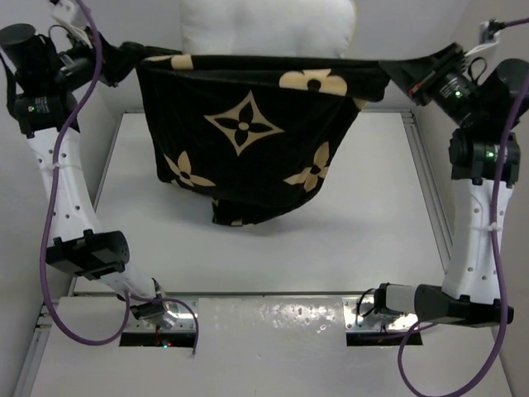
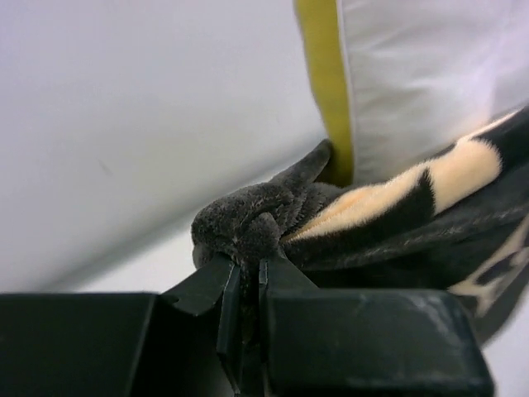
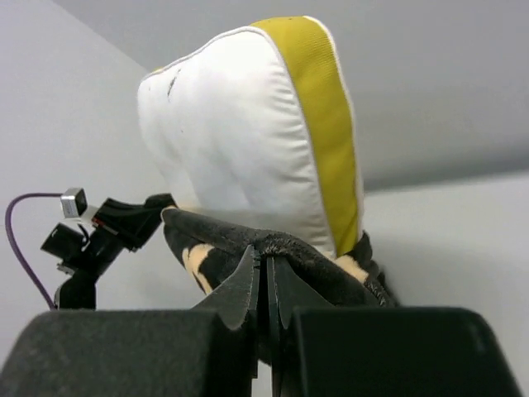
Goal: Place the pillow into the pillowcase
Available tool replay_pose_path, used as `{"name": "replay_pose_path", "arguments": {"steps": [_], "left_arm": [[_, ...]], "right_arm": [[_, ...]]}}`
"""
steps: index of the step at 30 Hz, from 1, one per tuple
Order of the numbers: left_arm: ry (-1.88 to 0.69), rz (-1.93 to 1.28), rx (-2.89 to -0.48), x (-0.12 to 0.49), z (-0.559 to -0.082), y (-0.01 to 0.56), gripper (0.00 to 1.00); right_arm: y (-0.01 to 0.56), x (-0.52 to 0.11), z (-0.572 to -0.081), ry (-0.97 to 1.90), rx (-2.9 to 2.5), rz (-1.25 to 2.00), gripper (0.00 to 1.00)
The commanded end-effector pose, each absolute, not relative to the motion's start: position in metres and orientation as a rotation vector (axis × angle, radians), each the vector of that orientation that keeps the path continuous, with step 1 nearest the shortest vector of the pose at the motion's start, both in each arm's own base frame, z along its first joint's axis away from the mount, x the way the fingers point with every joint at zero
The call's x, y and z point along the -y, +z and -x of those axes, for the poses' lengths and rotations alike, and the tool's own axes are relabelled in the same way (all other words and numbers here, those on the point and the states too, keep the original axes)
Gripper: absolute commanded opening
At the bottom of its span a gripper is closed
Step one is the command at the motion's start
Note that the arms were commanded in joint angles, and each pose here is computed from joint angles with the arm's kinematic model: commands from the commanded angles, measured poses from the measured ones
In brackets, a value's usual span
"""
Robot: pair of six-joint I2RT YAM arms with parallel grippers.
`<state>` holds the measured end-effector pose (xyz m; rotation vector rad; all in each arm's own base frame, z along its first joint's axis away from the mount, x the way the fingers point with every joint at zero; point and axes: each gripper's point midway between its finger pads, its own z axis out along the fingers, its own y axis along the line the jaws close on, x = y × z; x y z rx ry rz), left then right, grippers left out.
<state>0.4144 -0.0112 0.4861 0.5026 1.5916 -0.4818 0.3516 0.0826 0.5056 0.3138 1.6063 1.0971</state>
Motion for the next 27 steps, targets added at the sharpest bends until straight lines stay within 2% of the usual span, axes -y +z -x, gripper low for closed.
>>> {"name": "replay_pose_path", "arguments": {"steps": [1,2,4,5,6,8,10,11,12,15,17,18,19,20,21,22,23,24,27], "left_arm": [[-0.265,-0.478,-1.145,-0.008,-0.368,0.635,0.0],[-0.246,-0.487,-1.065,-0.005,-0.354,0.66,0.0],[-0.287,-0.524,-1.054,0.008,-0.345,0.662,0.0],[-0.314,-0.537,-1.072,0.013,-0.345,0.654,0.0],[-0.34,-0.54,-1.09,0.017,-0.346,0.645,0.0],[-0.357,-0.521,-1.095,0.015,-0.358,0.634,0.0],[-0.302,-0.514,-1.013,0.011,-0.347,0.667,0.0],[-0.312,-0.501,-1.009,0.005,-0.356,0.672,0.0],[-0.269,-0.525,-0.937,0.011,-0.333,0.701,0.0],[-0.295,-0.548,-0.911,0.023,-0.317,0.701,0.0],[-0.344,-0.561,-0.955,0.036,-0.329,0.678,0.0],[-0.386,-0.531,-1.031,0.033,-0.351,0.649,0.0],[-0.388,-0.531,-1.057,0.034,-0.363,0.635,0.0],[-0.412,-0.485,-1.115,0.032,-0.382,0.619,0.0],[-0.422,-0.45,-1.153,0.024,-0.403,0.608,0.0],[-0.44,-0.423,-1.175,0.021,-0.411,0.608,0.0],[-0.43,-0.402,-1.155,0.013,-0.41,0.623,0.0],[-0.429,-0.416,-1.061,0.016,-0.396,0.662,0.0],[-0.296,-0.526,-0.761,0.032,-0.32,0.741,0.0]], "right_arm": [[0.608,-0.052,-0.33,0.907,-1.304,-0.217,0.0],[0.646,-0.053,-0.324,0.911,-1.228,-0.176,0.0],[0.647,-0.058,-0.324,0.934,-1.233,-0.156,0.0],[0.619,-0.062,-0.339,0.964,-1.302,-0.169,0.0],[0.621,-0.069,-0.324,0.964,-1.269,-0.133,0.0],[0.594,-0.072,-0.331,0.978,-1.291,-0.162,0.0],[0.606,-0.062,-0.333,0.929,-1.264,-0.184,0.0],[0.644,-0.064,-0.313,0.9,-1.19,-0.122,0.0],[0.641,-0.06,-0.327,0.889,-1.227,-0.142,0.0],[0.662,-0.071,-0.3,0.868,-1.191,-0.069,0.0],[0.606,-0.067,-0.322,0.831,-1.301,-0.121,0.0],[0.589,-0.059,-0.327,0.785,-1.312,-0.173,0.0],[0.547,-0.054,-0.336,0.755,-1.383,-0.218,0.0],[0.535,-0.05,-0.341,0.738,-1.406,-0.24,0.0],[0.514,-0.047,-0.365,0.735,-1.475,-0.27,0.0],[0.552,-0.05,-0.36,0.741,-1.422,-0.223,0.0],[0.566,-0.054,-0.36,0.757,-1.44,-0.21,0.0],[0.634,-0.059,-0.352,0.747,-1.307,-0.121,0.0],[0.708,-0.057,-0.319,0.772,-1.094,-0.085,0.0]]}}
